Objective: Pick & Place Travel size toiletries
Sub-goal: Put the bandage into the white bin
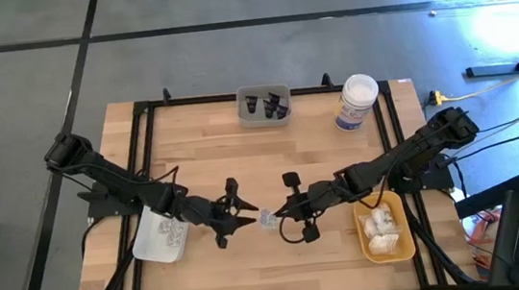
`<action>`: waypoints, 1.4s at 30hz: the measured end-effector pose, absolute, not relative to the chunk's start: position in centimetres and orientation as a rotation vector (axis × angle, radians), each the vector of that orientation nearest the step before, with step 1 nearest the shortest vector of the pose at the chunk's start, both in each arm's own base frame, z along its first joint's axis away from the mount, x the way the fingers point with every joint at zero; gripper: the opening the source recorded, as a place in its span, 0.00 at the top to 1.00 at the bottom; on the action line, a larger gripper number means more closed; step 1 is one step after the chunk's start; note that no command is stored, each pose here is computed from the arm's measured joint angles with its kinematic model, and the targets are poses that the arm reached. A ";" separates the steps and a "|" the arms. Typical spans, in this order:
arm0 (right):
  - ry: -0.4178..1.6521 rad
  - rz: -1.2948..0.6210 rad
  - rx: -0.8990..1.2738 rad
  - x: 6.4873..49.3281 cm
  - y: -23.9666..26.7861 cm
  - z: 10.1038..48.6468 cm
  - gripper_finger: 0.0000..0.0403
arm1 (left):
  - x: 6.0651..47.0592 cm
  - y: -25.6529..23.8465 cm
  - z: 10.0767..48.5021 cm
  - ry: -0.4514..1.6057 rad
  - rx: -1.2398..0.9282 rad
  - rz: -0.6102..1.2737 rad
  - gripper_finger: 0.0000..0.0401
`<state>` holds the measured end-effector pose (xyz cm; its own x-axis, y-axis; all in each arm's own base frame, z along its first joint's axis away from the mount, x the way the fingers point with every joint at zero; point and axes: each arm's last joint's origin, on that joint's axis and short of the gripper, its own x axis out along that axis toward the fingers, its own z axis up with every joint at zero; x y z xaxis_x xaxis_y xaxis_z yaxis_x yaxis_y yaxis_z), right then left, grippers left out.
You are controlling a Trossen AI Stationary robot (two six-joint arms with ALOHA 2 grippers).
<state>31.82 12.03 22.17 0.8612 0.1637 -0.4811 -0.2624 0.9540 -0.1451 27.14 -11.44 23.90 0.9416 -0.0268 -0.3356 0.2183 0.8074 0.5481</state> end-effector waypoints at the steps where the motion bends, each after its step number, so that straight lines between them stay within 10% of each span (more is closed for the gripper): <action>1: 0.484 0.225 -0.209 31.8 12.0 22.2 1.00 | 27.2 -11.5 24.1 0.304 0.628 -0.140 0.64; 31: 0.457 0.176 -0.282 32.6 12.1 24.1 1.00 | 27.8 -11.0 24.8 0.198 0.610 -0.270 0.65; 42: 0.489 0.170 -0.267 32.5 12.0 23.8 1.00 | 27.5 -11.8 24.8 0.180 0.644 -0.290 0.82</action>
